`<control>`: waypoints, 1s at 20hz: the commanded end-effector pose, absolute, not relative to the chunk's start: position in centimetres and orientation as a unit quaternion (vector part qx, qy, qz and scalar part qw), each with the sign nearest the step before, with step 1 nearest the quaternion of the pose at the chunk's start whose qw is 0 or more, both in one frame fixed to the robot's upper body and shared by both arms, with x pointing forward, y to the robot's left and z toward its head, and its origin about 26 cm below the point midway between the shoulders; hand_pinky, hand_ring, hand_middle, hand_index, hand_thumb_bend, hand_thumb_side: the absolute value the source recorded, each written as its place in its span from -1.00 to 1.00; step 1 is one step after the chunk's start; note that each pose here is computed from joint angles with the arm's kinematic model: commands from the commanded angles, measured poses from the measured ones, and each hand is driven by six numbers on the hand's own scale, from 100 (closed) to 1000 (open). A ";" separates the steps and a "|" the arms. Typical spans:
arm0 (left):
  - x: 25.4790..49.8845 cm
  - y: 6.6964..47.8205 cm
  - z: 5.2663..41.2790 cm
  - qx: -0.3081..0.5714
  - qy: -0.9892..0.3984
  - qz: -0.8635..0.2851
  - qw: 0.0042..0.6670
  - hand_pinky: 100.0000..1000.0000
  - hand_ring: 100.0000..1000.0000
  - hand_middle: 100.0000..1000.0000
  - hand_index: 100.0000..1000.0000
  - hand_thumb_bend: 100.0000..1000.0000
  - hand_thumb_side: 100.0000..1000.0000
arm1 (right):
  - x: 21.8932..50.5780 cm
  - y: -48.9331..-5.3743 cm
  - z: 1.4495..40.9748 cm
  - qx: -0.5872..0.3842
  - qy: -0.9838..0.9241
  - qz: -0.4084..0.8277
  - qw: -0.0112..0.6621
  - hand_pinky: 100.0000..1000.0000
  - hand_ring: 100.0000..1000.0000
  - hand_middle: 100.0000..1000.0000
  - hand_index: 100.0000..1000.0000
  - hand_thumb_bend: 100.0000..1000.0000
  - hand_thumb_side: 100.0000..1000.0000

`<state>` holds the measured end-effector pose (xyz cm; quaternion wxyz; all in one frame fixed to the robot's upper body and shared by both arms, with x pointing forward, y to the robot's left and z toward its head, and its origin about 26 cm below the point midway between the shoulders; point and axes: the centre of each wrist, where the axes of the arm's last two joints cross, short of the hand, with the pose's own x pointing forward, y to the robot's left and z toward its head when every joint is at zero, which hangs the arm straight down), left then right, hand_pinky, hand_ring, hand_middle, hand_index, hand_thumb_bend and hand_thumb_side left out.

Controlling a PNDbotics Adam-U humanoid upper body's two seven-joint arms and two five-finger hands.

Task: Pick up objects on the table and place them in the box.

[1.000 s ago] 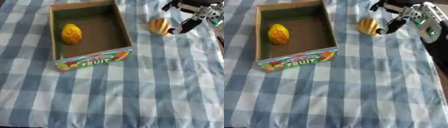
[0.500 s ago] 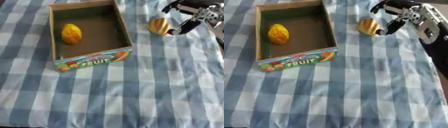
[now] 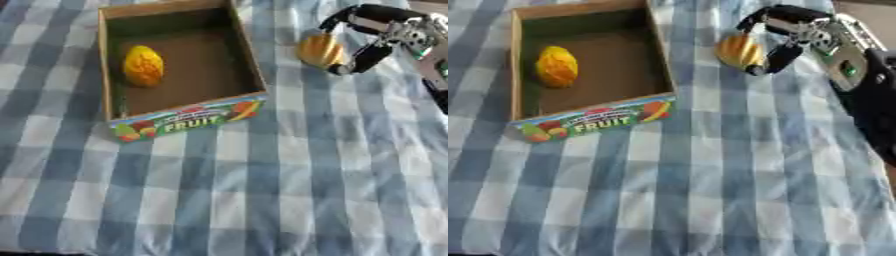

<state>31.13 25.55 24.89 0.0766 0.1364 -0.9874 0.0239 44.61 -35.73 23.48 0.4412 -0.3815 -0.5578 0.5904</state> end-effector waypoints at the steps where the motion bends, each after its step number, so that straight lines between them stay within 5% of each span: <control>1: 30.9 25.4 25.7 0.133 -0.989 0.020 0.061 0.52 0.70 0.58 0.81 -0.49 -0.33 | 44.9 -36.6 24.2 -0.401 -0.548 0.585 0.442 0.76 1.00 0.52 0.75 -0.27 -0.89; 8: 30.8 25.4 25.6 0.132 -0.989 0.020 0.063 0.52 0.70 0.58 0.81 -0.50 -0.33 | 45.0 -36.5 24.3 -0.398 -0.564 0.573 0.441 0.73 0.96 0.32 0.56 -0.75 -1.00; 16: 30.8 25.5 25.6 0.135 -0.989 0.018 0.065 0.52 0.70 0.58 0.81 -0.49 -0.34 | 44.3 -35.8 26.3 -0.389 -0.586 0.563 0.434 0.71 0.90 0.20 0.46 -0.87 -1.00; 20: 30.8 25.6 25.5 0.136 -0.988 0.016 0.065 0.52 0.70 0.58 0.81 -0.49 -0.34 | 44.0 -35.8 27.0 -0.386 -0.589 0.557 0.441 0.71 0.89 0.21 0.46 -0.88 -0.66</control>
